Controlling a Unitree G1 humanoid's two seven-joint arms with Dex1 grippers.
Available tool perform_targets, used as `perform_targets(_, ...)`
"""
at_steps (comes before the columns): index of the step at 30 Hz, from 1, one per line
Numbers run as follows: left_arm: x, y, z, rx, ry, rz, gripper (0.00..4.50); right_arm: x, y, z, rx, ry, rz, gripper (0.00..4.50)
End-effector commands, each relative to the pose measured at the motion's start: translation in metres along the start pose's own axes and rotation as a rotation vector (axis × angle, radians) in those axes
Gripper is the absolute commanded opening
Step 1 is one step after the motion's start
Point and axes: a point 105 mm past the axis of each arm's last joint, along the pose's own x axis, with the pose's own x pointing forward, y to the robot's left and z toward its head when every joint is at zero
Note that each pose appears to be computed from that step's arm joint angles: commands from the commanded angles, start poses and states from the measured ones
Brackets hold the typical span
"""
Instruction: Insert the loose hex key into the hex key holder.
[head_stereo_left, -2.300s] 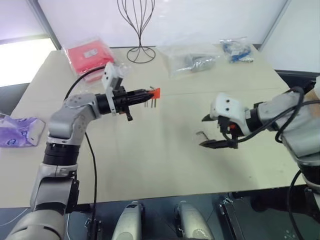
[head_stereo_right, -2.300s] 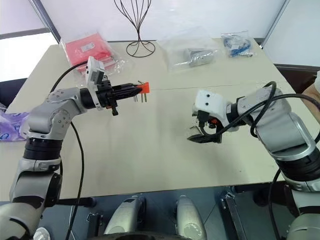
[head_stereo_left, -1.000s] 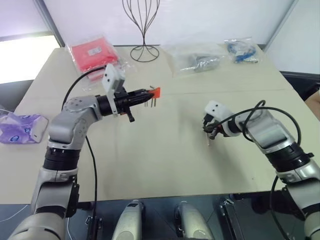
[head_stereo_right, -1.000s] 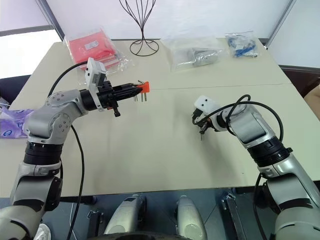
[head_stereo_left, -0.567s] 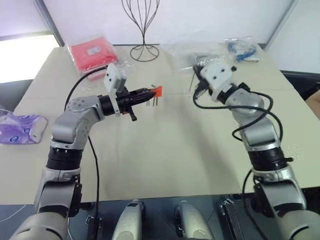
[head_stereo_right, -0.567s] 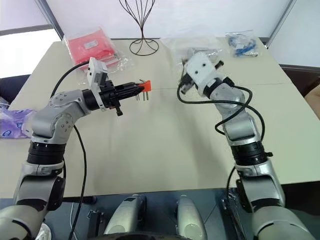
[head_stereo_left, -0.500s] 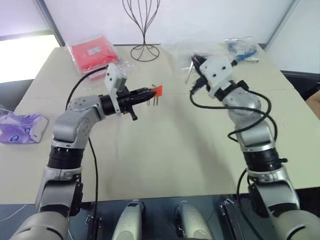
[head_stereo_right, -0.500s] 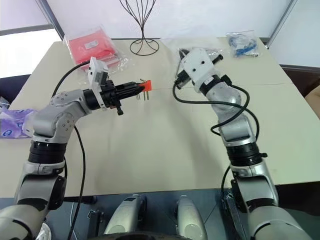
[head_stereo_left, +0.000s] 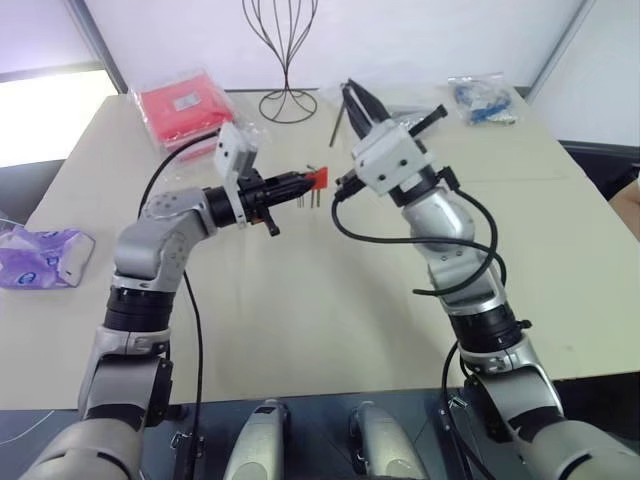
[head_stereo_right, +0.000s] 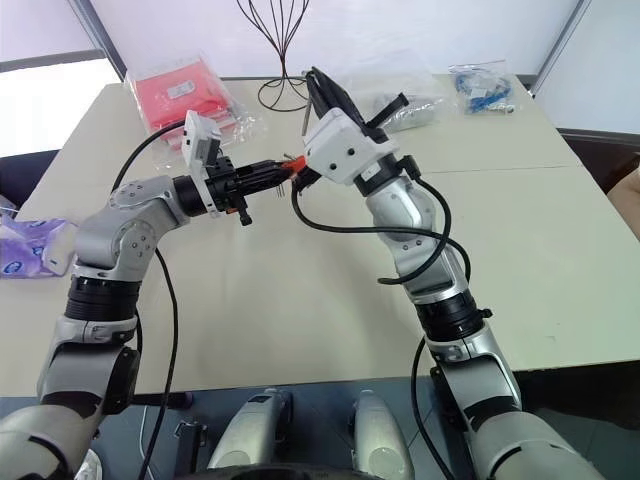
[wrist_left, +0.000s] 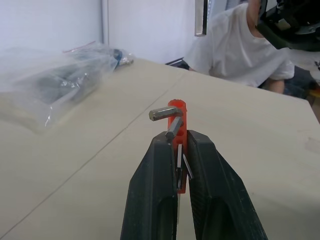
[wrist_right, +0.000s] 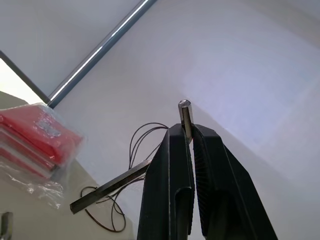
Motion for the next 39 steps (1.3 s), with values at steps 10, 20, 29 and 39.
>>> perform_targets(10, 0.005, -0.011, 0.02, 0.045, -0.059, -0.03, 0.0, -0.002, 0.006, -0.002, -0.013, -0.001, 0.018, 0.05)
perform_targets(20, 0.005, -0.011, 0.022, 0.049, -0.062, -0.028, 0.0, -0.003, 0.007, -0.007, -0.023, 0.012, 0.027, 0.05)
perform_targets(29, 0.005, -0.008, 0.02, 0.047, -0.06, -0.022, 0.0, -0.001, 0.002, -0.002, -0.022, -0.008, 0.019, 0.05)
perform_targets(39, 0.005, -0.005, 0.018, 0.045, -0.052, -0.017, 0.0, 0.0, 0.0, 0.001, -0.033, -0.015, 0.012, 0.05)
